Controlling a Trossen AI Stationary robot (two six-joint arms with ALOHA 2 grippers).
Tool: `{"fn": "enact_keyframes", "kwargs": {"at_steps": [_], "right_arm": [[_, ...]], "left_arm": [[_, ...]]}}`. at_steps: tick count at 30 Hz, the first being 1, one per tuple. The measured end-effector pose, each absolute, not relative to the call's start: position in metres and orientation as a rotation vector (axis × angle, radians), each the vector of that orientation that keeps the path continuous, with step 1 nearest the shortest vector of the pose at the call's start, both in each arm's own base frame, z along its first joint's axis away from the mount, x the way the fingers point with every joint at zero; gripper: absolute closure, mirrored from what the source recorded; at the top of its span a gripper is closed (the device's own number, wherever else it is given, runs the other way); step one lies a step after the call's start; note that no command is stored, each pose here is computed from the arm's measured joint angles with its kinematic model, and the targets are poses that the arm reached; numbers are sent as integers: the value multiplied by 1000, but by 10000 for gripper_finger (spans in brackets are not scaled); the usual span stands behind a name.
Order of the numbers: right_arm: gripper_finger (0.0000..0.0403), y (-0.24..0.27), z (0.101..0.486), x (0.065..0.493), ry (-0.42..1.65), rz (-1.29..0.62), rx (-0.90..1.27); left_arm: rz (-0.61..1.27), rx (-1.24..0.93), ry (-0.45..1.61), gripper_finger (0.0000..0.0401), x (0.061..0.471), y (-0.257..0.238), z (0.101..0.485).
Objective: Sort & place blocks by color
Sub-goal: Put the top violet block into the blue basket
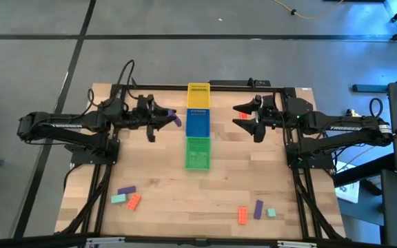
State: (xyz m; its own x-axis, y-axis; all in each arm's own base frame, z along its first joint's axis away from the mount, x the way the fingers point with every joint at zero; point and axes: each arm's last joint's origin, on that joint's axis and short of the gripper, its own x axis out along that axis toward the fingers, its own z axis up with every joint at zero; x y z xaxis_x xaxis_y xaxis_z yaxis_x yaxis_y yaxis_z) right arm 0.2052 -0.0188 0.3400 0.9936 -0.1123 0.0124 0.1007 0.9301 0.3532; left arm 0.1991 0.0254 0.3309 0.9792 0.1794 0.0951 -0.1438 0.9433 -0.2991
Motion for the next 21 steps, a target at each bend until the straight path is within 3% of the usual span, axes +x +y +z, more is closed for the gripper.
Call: {"fn": "enact_keyframes", "kwargs": {"at_steps": [5, 12, 21], "right_arm": [[89, -19, 341, 205, -38, -108, 360], [89, -19, 341, 205, -39, -108, 384], [89, -19, 340, 205, -41, -128, 384]], "left_arm": [[215, -304, -40, 302, 223, 44, 341], [254, -302, 303, 302, 274, 89, 334], [312, -371, 615, 302, 334, 132, 272]]}}
